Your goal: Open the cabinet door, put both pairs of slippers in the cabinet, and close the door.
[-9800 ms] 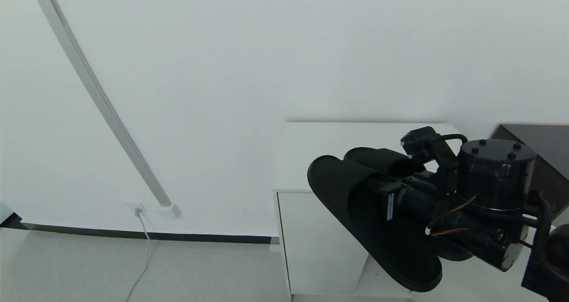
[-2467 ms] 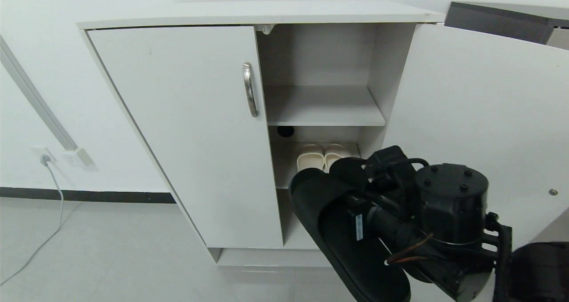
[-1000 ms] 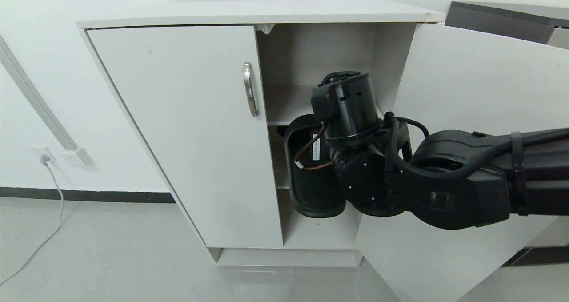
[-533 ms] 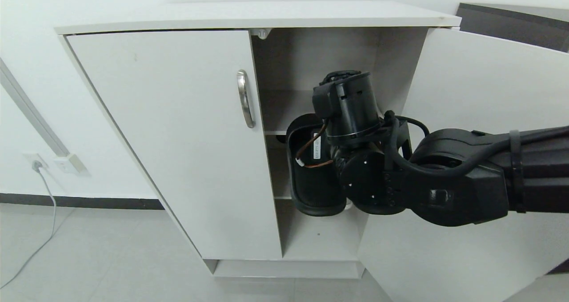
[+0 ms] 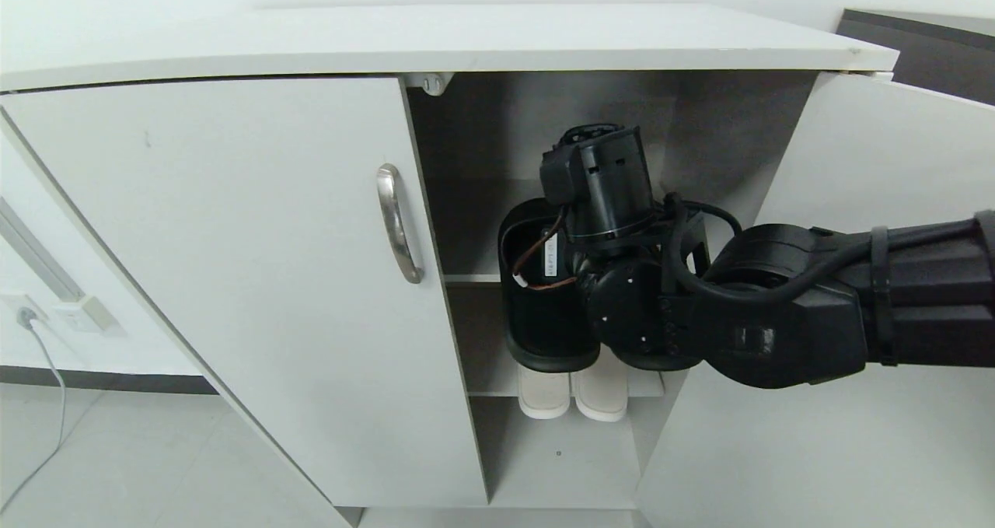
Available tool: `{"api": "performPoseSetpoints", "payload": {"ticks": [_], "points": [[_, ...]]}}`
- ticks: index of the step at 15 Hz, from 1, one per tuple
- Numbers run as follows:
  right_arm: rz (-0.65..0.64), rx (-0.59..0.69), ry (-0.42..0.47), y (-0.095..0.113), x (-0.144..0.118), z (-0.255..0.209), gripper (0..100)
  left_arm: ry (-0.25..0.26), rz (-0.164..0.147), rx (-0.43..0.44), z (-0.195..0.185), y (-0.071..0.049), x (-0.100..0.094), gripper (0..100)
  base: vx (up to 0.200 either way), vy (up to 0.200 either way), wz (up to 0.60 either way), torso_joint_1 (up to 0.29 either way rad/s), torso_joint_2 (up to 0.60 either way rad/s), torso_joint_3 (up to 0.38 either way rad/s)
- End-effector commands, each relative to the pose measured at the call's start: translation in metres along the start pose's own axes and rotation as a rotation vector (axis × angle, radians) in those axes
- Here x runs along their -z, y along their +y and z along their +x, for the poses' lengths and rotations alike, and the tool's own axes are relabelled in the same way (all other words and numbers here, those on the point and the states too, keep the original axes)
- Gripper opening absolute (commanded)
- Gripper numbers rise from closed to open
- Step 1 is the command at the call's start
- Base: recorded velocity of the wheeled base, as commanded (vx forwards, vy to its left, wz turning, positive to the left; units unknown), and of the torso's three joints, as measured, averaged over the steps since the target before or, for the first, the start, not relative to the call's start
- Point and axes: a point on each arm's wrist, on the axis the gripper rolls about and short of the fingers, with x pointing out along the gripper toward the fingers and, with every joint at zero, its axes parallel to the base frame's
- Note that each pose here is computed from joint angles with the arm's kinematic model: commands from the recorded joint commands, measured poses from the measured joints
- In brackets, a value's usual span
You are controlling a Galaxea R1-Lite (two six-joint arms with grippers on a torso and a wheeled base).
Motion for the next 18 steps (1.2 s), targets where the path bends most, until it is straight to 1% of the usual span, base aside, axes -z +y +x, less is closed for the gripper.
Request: {"api": "performPoseSetpoints", "payload": {"ticks": [1, 2, 7, 12, 16, 18], "points": [[0.007, 0.001, -0.005, 0.002, -0.001, 0.003, 0, 0.000, 0.000, 0.000, 0.000, 0.000, 0.000, 0, 0.000, 0.000, 0.00, 0.000, 0.00, 0.000], [0.011, 0.001, -0.007, 0.003, -0.001, 0.004, 0, 0.000, 0.000, 0.000, 0.000, 0.000, 0.000, 0, 0.000, 0.000, 0.00, 0.000, 0.00, 0.000], [0.032, 0.040, -0.019, 0.013, 0.001, 0.040, 0, 0.000, 0.000, 0.000, 0.000, 0.000, 0.000, 0, 0.000, 0.000, 0.00, 0.000, 0.00, 0.000], [0.006, 0.065, -0.043, 0.012, -0.006, 0.067, 0, -0.002, 0.000, 0.000, 0.000, 0.000, 0.000, 0, 0.000, 0.000, 0.00, 0.000, 0.00, 0.000], [0.008, 0.062, -0.039, 0.010, -0.013, 0.083, 0, 0.000, 0.000, 0.000, 0.000, 0.000, 0.000, 0, 0.000, 0.000, 0.00, 0.000, 0.00, 0.000], [-0.020, 0.060, -0.008, 0.010, -0.006, 0.089, 0, 0.000, 0.000, 0.000, 0.000, 0.000, 0.000, 0, 0.000, 0.000, 0.00, 0.000, 0.00, 0.000]]}}
